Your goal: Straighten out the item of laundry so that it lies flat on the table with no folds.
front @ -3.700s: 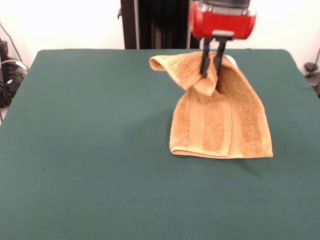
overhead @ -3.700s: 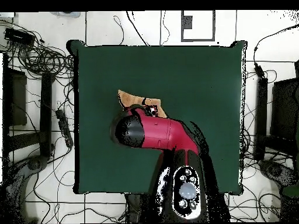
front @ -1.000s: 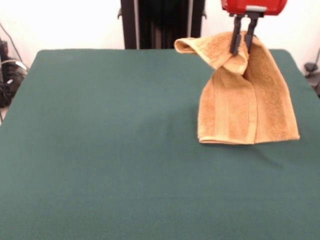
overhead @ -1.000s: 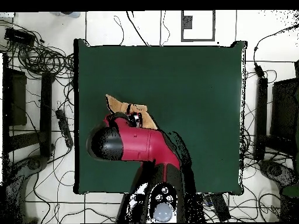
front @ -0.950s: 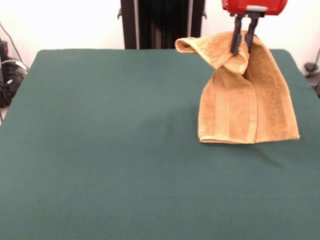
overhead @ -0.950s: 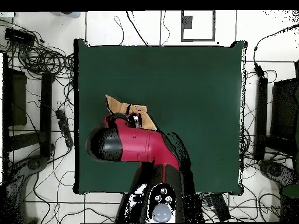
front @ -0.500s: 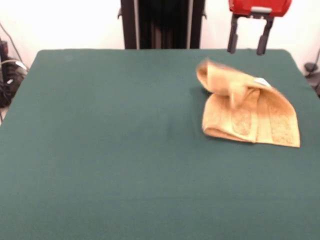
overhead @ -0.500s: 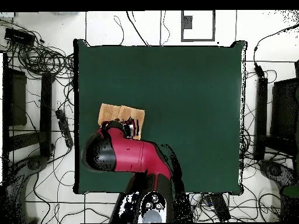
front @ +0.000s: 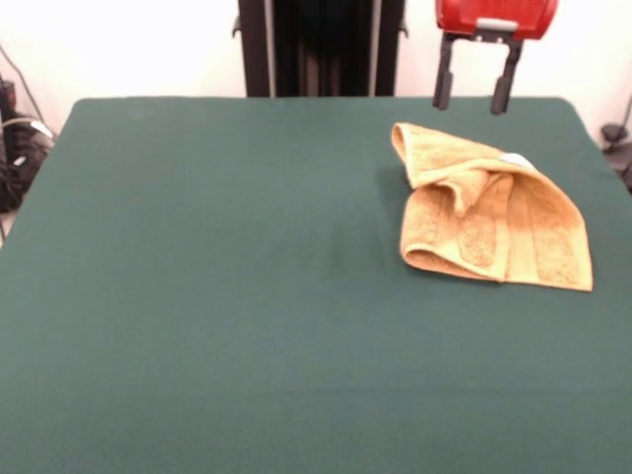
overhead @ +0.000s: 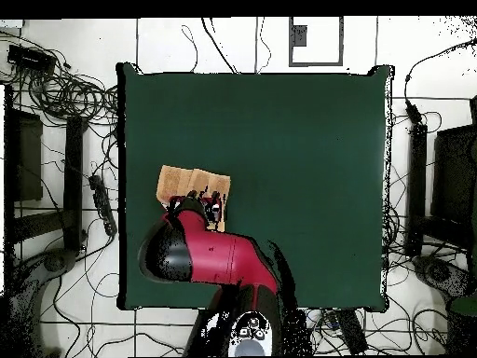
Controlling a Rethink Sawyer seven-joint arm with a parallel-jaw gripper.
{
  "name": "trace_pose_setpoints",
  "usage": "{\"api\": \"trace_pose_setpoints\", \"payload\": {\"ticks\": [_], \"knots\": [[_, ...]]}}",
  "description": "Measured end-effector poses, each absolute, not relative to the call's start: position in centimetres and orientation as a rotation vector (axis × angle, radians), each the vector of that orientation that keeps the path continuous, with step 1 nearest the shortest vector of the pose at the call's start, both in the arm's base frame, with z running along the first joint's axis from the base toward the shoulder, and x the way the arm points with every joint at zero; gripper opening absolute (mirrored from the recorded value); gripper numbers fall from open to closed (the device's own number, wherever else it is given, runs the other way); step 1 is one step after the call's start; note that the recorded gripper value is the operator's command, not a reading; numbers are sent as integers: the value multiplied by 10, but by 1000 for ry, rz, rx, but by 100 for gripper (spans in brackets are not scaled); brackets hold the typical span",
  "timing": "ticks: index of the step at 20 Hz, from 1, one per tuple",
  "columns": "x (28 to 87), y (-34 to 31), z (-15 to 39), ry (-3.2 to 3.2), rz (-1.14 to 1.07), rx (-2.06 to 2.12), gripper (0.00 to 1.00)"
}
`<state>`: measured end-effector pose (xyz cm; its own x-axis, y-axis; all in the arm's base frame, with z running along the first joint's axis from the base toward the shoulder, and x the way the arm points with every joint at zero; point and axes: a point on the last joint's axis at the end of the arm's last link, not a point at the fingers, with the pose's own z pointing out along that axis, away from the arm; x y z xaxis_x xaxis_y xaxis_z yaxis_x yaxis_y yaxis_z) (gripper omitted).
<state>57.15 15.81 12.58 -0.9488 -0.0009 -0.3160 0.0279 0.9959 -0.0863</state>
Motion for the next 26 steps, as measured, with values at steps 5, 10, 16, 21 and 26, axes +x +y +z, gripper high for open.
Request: {"api": "trace_pose_setpoints", "payload": {"ticks": [5,10,16,21,26], "knots": [[572,155,123,2818,-129,30,100],[578,154,109,2830,-134,31,100],[606,155,83,2826,-141,28,100],[634,156,71,2827,-133,48,100],[655,145,59,2821,-133,83,100]]}}
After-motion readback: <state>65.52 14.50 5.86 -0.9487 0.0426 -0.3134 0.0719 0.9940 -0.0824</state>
